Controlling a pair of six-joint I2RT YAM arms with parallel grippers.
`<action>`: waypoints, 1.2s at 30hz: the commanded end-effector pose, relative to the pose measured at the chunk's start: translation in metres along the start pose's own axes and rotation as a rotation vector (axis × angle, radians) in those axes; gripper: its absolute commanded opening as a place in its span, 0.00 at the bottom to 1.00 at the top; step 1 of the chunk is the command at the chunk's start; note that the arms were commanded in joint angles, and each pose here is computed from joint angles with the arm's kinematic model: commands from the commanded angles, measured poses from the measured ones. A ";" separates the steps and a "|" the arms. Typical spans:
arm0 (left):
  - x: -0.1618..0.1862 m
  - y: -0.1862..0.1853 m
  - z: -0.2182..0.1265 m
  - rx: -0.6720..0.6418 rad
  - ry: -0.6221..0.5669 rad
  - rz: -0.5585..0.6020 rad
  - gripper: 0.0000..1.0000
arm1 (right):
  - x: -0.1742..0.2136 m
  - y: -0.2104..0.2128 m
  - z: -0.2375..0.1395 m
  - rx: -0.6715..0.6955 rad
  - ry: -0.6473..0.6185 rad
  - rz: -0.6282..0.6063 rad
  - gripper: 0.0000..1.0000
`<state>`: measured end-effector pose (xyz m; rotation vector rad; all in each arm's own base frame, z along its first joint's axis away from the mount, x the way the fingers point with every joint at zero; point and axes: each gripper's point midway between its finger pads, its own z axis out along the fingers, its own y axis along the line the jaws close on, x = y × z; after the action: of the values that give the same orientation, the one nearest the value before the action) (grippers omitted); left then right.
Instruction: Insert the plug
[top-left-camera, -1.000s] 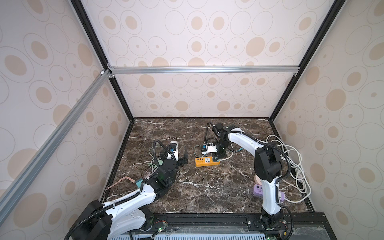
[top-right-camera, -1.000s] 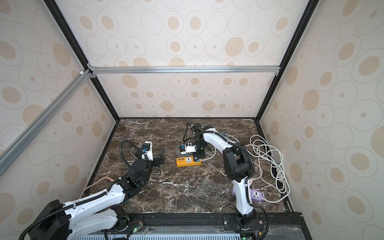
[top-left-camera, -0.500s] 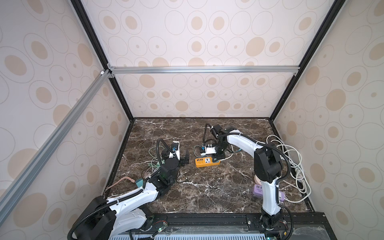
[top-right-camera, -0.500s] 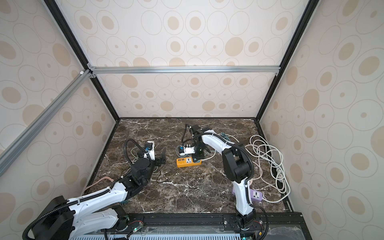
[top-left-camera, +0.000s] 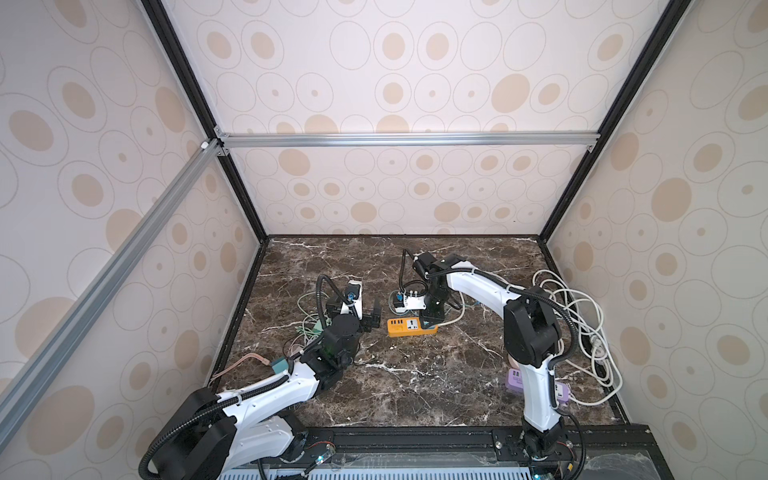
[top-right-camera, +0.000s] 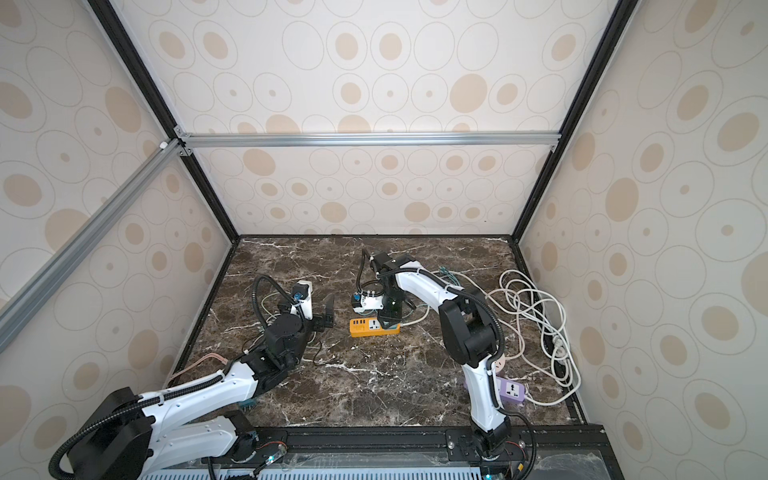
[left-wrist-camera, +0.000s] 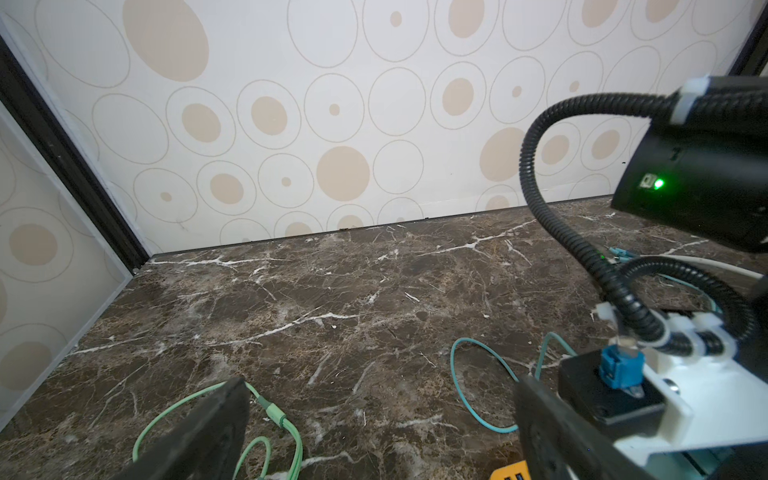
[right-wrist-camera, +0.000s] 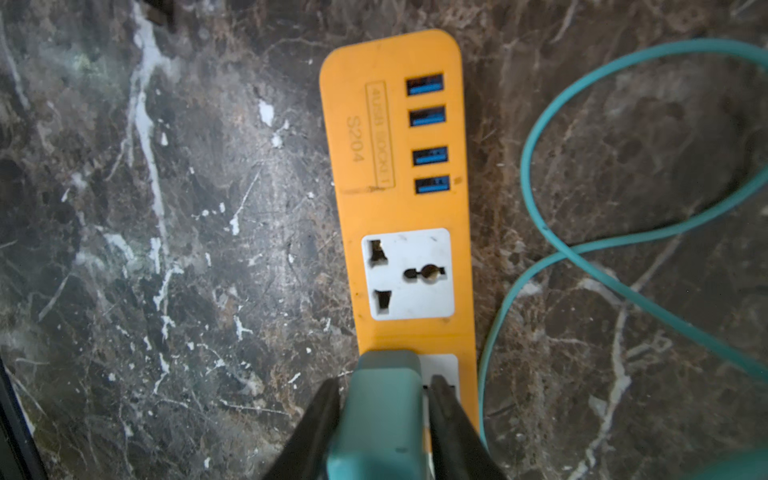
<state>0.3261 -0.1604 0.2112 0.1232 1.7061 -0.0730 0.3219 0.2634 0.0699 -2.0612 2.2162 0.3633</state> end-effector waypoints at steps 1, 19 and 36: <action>-0.017 0.000 0.003 0.000 -0.031 -0.048 0.98 | -0.012 0.010 -0.029 -0.015 -0.108 0.044 0.51; -0.009 -0.001 0.012 0.006 -0.008 -0.111 0.98 | 0.083 -0.077 -0.094 0.386 -0.623 1.299 1.00; -0.002 0.000 0.013 0.001 0.019 -0.095 0.98 | 0.116 -0.114 -0.017 0.243 -0.577 1.849 0.53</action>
<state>0.3354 -0.1649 0.1981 0.0884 1.7520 -0.1280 0.4174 0.1385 0.0502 0.5518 2.6756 0.5616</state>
